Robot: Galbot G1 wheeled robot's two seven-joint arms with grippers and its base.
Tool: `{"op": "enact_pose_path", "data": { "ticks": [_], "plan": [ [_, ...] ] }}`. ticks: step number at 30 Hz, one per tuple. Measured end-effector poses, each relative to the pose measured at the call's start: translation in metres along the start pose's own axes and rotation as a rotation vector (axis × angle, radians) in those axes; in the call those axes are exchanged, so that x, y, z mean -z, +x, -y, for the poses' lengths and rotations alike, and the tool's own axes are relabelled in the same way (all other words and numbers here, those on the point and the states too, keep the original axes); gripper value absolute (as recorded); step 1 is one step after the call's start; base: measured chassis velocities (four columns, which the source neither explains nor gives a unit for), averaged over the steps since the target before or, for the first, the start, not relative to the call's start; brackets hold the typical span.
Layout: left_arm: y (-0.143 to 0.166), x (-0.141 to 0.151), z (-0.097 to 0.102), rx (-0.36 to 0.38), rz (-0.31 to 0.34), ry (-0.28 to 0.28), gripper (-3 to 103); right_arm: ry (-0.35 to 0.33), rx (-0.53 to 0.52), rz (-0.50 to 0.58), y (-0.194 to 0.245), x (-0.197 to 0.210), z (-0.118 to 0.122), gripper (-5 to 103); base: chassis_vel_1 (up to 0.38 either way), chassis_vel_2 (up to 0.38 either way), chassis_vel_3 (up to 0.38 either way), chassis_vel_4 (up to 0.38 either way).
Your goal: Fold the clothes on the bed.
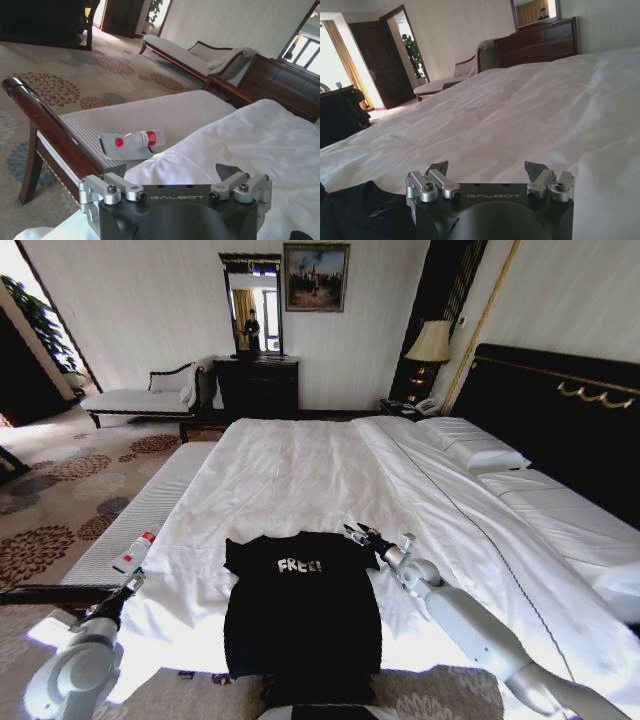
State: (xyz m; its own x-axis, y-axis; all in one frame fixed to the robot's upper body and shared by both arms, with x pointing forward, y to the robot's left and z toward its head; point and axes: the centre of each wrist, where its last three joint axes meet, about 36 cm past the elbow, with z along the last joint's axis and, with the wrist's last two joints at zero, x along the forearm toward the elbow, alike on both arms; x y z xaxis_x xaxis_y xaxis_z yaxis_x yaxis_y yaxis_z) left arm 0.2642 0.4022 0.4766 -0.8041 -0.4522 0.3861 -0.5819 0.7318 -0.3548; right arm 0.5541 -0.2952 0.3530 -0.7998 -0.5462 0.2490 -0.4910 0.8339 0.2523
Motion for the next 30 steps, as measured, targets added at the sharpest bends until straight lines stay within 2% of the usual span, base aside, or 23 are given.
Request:
{"op": "enact_pose_path", "data": {
  "ticks": [3, 5, 10, 13, 22, 24, 26, 29, 30],
  "plan": [
    [0.008, 0.002, -0.004, 0.009, 0.009, 0.013, 100, 0.063, -0.019, -0.074, -0.022, 0.001, 0.006, 97, 0.000, 0.000, 0.000, 0.000],
    [0.009, 0.002, -0.005, 0.010, 0.010, 0.015, 100, 0.079, -0.025, -0.096, -0.025, 0.002, 0.007, 97, 0.000, 0.000, 0.000, 0.000],
    [0.013, 0.000, -0.009, 0.016, 0.013, 0.032, 100, 0.169, -0.006, -0.206, -0.030, 0.002, 0.018, 100, 0.000, 0.000, 0.000, 0.000],
    [0.013, -0.002, -0.010, 0.019, 0.012, 0.036, 100, 0.170, -0.007, -0.225, -0.031, 0.002, 0.024, 100, 0.000, 0.000, 0.000, 0.000],
    [0.013, 0.002, -0.010, 0.017, 0.019, 0.022, 100, 0.119, 0.002, -0.243, -0.035, 0.001, 0.037, 101, 0.000, 0.000, 0.000, 0.000],
    [0.013, 0.002, -0.010, 0.018, 0.019, 0.022, 100, 0.113, 0.009, -0.245, -0.035, 0.001, 0.039, 99, 0.000, 0.000, 0.000, 0.000],
    [0.013, 0.001, -0.010, 0.020, 0.018, 0.021, 100, 0.110, 0.022, -0.252, -0.034, 0.001, 0.043, 89, 0.000, 0.000, 0.000, 0.000],
    [0.013, 0.000, -0.010, 0.020, 0.016, 0.021, 100, 0.116, 0.027, -0.259, -0.032, 0.000, 0.045, 84, 0.000, 0.000, 0.000, 0.000],
    [0.013, 0.000, -0.009, 0.020, 0.015, 0.021, 100, 0.119, 0.030, -0.263, -0.032, 0.000, 0.046, 79, 0.000, 0.000, 0.000, 0.000]
  ]
}}
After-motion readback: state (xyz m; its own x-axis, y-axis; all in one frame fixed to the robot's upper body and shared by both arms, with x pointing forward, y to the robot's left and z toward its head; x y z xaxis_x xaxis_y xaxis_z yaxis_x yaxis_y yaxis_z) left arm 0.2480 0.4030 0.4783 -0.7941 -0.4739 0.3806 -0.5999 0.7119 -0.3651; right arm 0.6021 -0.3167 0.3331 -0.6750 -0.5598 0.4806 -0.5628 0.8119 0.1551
